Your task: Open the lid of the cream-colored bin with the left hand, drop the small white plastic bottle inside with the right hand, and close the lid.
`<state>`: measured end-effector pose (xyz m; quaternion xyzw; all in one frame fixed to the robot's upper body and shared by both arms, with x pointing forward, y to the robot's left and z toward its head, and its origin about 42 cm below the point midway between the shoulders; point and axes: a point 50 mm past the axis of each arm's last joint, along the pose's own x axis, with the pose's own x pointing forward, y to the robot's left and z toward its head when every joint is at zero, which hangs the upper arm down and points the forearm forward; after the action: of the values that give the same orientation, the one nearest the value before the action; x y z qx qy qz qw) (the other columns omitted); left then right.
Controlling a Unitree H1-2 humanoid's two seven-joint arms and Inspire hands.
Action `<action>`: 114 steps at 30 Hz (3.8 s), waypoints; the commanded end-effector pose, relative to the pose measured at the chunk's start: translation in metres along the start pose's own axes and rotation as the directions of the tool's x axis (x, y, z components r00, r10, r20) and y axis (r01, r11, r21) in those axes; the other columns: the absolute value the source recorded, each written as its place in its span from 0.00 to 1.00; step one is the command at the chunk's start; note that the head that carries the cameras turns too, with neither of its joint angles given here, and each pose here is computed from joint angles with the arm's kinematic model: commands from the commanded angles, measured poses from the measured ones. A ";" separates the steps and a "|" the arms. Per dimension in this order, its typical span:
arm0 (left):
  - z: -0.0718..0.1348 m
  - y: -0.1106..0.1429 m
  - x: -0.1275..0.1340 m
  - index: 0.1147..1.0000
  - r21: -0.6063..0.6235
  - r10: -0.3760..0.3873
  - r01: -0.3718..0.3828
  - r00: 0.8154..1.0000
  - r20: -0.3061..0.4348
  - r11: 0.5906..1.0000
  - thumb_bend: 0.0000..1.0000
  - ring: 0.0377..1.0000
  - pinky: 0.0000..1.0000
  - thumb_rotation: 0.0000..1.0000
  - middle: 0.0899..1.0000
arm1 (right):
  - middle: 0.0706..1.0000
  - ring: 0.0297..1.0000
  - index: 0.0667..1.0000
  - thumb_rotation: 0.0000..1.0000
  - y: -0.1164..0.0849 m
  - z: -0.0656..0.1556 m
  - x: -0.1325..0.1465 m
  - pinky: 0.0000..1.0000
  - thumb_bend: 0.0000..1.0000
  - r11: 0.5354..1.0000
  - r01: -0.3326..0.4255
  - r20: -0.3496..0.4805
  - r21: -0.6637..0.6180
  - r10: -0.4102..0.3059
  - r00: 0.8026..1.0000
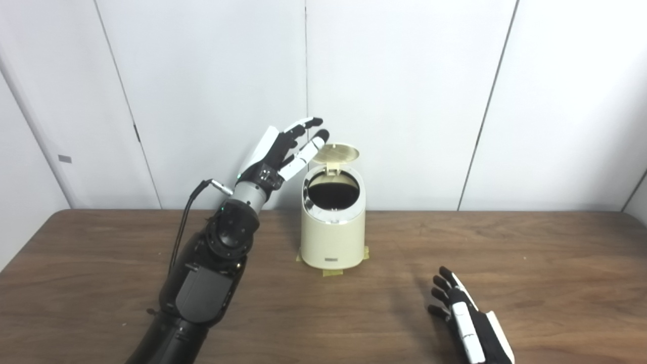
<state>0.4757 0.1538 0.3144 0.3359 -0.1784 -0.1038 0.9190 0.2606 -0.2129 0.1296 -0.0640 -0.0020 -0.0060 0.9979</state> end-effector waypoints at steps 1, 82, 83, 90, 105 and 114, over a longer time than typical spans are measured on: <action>0.036 0.025 0.019 0.88 0.074 0.047 -0.056 0.991 0.122 0.996 0.53 0.92 0.86 0.96 0.91 | 0.91 0.90 0.94 1.00 0.001 0.011 0.004 0.80 0.55 1.000 -0.014 0.067 -0.007 0.014 0.998; 0.008 -0.010 -0.025 0.80 0.774 -0.406 0.269 0.914 -0.016 0.574 0.59 0.88 0.92 1.00 0.85 | 0.85 0.86 0.90 0.94 0.001 0.034 0.004 0.75 0.54 0.987 0.070 0.096 0.147 -0.085 0.992; 0.007 -0.011 -0.026 0.80 0.779 -0.406 0.266 0.914 -0.017 0.567 0.59 0.88 0.92 1.00 0.85 | 0.85 0.86 0.91 0.94 0.001 0.034 0.004 0.75 0.55 0.986 0.070 0.094 0.149 -0.084 0.992; -0.003 -0.022 -0.030 0.82 0.815 -0.421 0.289 0.905 -0.062 0.502 0.58 0.91 0.97 1.00 0.87 | 0.85 0.86 0.91 0.93 0.001 0.037 0.002 0.76 0.56 0.987 0.068 0.091 0.145 -0.081 0.993; -0.017 -0.045 -0.041 0.81 0.819 -0.475 0.348 0.873 -0.106 0.456 0.60 0.91 0.98 1.00 0.87 | 0.84 0.85 0.90 0.92 0.001 0.041 0.001 0.75 0.57 0.987 0.063 0.080 0.149 -0.075 0.994; -0.010 -0.040 -0.043 0.81 0.803 -0.469 0.336 0.880 -0.080 0.493 0.59 0.91 0.98 1.00 0.87 | 0.85 0.86 0.90 0.92 -0.001 0.041 0.001 0.76 0.55 0.986 0.060 0.076 0.154 -0.072 0.994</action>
<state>0.4391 0.1377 0.2801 0.7239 -0.2210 -0.2240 0.6139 0.2588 -0.2086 0.1536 0.0084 -0.0069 -0.0418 0.9991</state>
